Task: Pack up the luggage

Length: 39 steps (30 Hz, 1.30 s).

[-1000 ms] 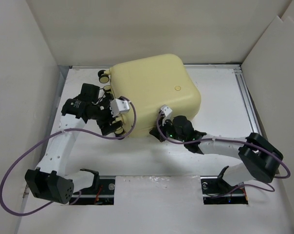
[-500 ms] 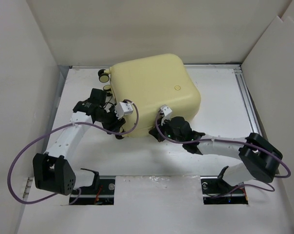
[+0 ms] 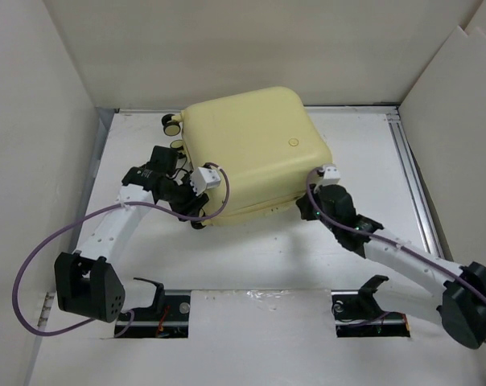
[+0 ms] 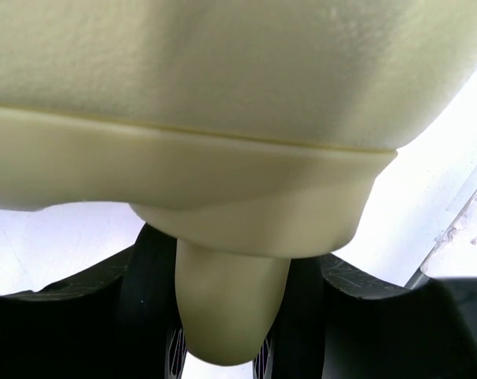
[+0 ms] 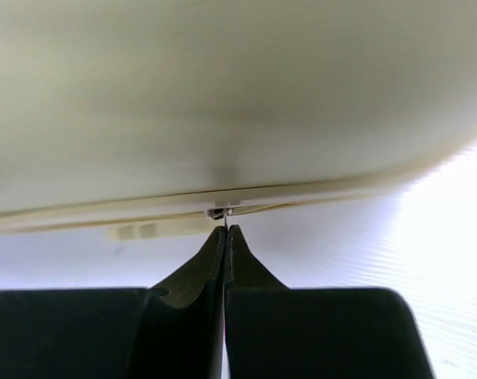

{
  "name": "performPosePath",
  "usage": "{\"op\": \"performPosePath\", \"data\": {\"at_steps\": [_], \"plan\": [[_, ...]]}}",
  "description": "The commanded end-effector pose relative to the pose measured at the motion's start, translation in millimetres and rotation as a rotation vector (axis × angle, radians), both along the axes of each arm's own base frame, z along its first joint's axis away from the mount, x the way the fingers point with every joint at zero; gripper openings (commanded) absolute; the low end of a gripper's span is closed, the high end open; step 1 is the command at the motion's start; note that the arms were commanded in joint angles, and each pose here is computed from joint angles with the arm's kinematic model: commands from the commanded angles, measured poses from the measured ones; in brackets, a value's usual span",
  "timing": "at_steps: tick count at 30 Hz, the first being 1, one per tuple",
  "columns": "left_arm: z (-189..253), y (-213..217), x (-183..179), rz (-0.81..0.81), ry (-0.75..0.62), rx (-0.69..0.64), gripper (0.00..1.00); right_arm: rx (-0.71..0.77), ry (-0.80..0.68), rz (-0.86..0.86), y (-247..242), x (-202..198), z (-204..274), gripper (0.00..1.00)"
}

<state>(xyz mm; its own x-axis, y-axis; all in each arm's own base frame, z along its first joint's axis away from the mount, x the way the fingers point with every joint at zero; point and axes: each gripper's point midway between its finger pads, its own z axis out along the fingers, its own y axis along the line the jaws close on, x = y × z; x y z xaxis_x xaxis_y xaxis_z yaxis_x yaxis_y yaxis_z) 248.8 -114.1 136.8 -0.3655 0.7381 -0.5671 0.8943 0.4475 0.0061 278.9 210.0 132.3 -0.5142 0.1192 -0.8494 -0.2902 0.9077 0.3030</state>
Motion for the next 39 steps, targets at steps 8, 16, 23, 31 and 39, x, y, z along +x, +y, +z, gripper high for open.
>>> {"op": "performPosePath", "data": {"at_steps": [8, 16, 23, 31, 39], "plan": [[35, 21, 25, 0.15, -0.146, 0.03, 0.0, -0.158, -0.039, -0.618, -195, 54, 14, 0.0], [36, 19, 26, 0.144, -0.158, 0.034, 0.0, -0.215, -0.197, -0.515, -219, 127, 59, 0.0], [29, 20, 24, 0.117, -0.155, 0.051, 0.0, -0.205, -0.389, 0.015, -153, 189, 93, 0.0], [51, 9, 24, 0.074, -0.219, -0.017, 0.12, -0.083, -0.379, 0.348, -74, 205, 76, 0.0], [192, -23, 9, 0.024, -0.244, -0.476, 0.73, 0.001, -0.301, 0.38, -36, 171, 32, 0.0]]}}
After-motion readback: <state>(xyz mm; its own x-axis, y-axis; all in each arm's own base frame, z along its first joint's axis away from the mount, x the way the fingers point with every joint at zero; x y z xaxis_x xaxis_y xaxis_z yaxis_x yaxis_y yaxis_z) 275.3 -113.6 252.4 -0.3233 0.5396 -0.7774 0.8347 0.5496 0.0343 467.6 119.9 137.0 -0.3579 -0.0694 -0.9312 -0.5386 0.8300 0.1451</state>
